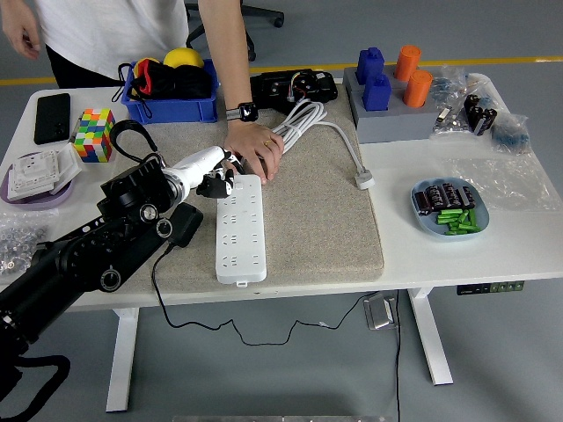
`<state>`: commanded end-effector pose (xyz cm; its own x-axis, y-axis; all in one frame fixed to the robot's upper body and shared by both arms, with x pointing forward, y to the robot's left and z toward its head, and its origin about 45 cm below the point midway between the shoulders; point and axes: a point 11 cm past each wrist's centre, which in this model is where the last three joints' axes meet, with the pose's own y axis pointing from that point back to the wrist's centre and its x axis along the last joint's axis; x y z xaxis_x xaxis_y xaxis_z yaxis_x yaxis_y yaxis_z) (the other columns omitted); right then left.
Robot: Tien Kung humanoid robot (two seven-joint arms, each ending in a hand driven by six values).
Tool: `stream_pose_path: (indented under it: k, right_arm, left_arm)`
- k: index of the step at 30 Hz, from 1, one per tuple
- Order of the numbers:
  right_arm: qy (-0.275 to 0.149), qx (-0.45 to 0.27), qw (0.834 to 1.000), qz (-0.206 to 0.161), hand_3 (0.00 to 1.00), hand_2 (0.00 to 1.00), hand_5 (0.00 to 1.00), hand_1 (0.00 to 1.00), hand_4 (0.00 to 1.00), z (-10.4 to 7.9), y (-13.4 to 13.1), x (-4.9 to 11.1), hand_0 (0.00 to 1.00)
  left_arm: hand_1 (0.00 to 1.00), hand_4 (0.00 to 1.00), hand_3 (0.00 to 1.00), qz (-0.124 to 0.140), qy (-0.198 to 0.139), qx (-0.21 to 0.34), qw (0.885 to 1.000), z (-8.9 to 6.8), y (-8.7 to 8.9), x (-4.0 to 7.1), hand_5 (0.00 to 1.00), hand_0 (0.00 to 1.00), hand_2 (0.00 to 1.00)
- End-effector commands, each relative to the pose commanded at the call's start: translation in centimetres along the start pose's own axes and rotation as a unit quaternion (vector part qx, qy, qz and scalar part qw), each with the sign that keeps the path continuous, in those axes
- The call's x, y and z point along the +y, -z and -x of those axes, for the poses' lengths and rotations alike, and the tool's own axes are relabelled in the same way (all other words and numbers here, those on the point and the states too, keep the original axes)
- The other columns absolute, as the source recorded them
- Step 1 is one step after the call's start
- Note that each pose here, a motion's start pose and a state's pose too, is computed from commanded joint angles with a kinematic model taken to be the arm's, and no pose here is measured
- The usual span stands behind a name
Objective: Pull the plug out,throw it away,press the button
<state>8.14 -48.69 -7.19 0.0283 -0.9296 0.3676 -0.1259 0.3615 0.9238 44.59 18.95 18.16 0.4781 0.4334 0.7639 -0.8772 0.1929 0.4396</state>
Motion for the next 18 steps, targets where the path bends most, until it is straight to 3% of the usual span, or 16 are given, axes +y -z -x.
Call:
stream_pose_path:
  k: [4, 5, 10, 11, 15, 16, 18]
  right_arm:
    - [0.0, -0.001, 1.0, -0.002, 0.723, 0.709, 0.605, 0.701, 0.792, 0.0, 0.1, 0.0, 0.754]
    - [0.0, -0.001, 1.0, -0.002, 0.723, 0.709, 0.605, 0.701, 0.792, 0.0, 0.2, 0.0, 0.753]
    - [0.001, -0.003, 1.0, 0.0, 0.723, 0.709, 0.605, 0.701, 0.792, 0.1, 0.0, 0.0, 0.753]
    - [0.0, -0.004, 1.0, 0.0, 0.723, 0.709, 0.604, 0.701, 0.791, 0.1, 0.0, 0.0, 0.754]
    - [0.0, -0.004, 1.0, -0.004, 0.723, 0.709, 0.604, 0.701, 0.791, 0.1, 0.4, 0.0, 0.754]
    - [0.001, -0.004, 1.0, -0.004, 0.723, 0.709, 0.604, 0.701, 0.791, 0.1, 0.4, 0.0, 0.754]
    - [0.0, -0.004, 1.0, -0.007, 0.723, 0.709, 0.604, 0.701, 0.791, 0.1, 0.7, 0.0, 0.754]
  left_arm:
    - [0.053, 0.085, 0.668, 0.021, -0.02, 0.007, 1.0, -0.8, -0.3, 0.9, 0.002, 0.05, 0.109]
    - [0.136, 0.141, 0.691, 0.025, -0.023, 0.01, 0.999, -0.9, -0.4, 1.1, 0.002, 0.132, 0.178]
    - [0.136, 0.141, 0.691, 0.045, -0.047, 0.028, 0.997, -1.7, 0.2, 2.6, 0.002, 0.132, 0.178]
    - [0.369, 0.491, 0.762, 0.048, -0.055, 0.031, 0.997, -1.9, 0.4, 2.9, 0.002, 0.333, 0.377]
    - [0.369, 0.491, 0.762, 0.066, -0.091, 0.048, 0.992, -3.3, 1.1, 4.2, 0.002, 0.333, 0.377]
    - [0.509, 0.588, 0.795, 0.069, -0.097, 0.051, 0.992, -3.5, 1.2, 4.4, 0.002, 0.473, 0.486]
    - [0.509, 0.588, 0.795, 0.075, -0.118, 0.061, 0.988, -4.3, 1.9, 5.1, 0.002, 0.473, 0.486]
